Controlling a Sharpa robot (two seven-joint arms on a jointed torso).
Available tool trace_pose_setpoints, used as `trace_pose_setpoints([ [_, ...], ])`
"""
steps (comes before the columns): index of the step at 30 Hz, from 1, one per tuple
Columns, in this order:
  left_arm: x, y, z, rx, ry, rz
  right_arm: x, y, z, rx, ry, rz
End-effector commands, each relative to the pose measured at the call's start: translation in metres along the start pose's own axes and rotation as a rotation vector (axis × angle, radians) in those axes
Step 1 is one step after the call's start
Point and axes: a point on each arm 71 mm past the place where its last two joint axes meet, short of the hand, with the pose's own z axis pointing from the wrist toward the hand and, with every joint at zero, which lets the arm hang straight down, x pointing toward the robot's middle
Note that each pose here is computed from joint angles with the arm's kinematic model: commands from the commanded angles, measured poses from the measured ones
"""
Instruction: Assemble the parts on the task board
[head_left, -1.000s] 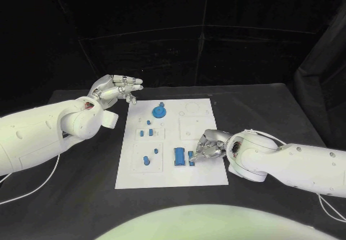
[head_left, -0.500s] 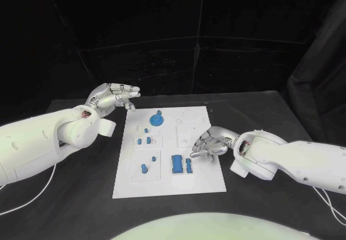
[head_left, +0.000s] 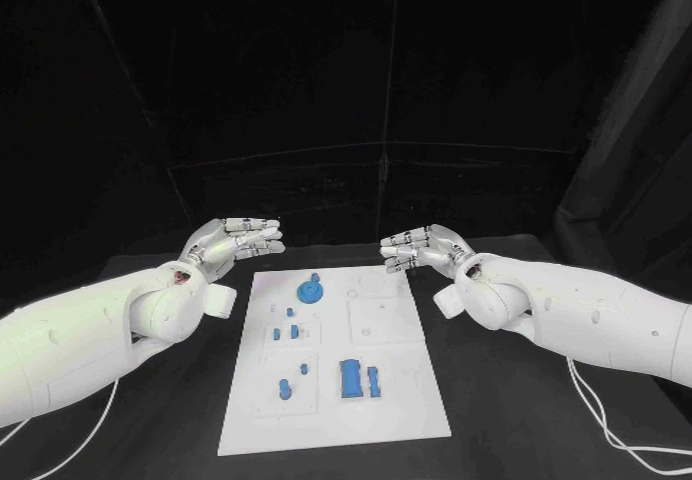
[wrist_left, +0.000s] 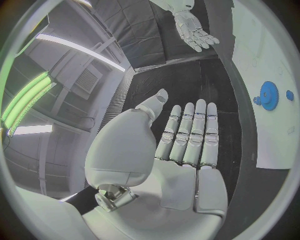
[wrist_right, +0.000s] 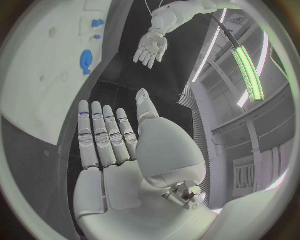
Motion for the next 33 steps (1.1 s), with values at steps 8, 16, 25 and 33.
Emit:
trace_pose_setpoints([
  [8,-0.0011,0.0079,0.0046,0.002,-0.041,-0.022,-0.003,0.000,0.014,-0.046,-0.046,0.074],
  [16,0.0107,0.0101,-0.0014,0.010,-0.095,-0.008,0.009,0.007,0.007,-0.074,-0.109,0.106],
  [25,0.0402,0.0102,-0.0202,0.031,-0.231,0.031,0.036,0.024,-0.015,-0.107,-0.260,0.170],
  [33,0.0609,0.0054,-0.0374,0.048,-0.331,0.065,0.051,0.032,-0.030,-0.104,-0.337,0.191],
])
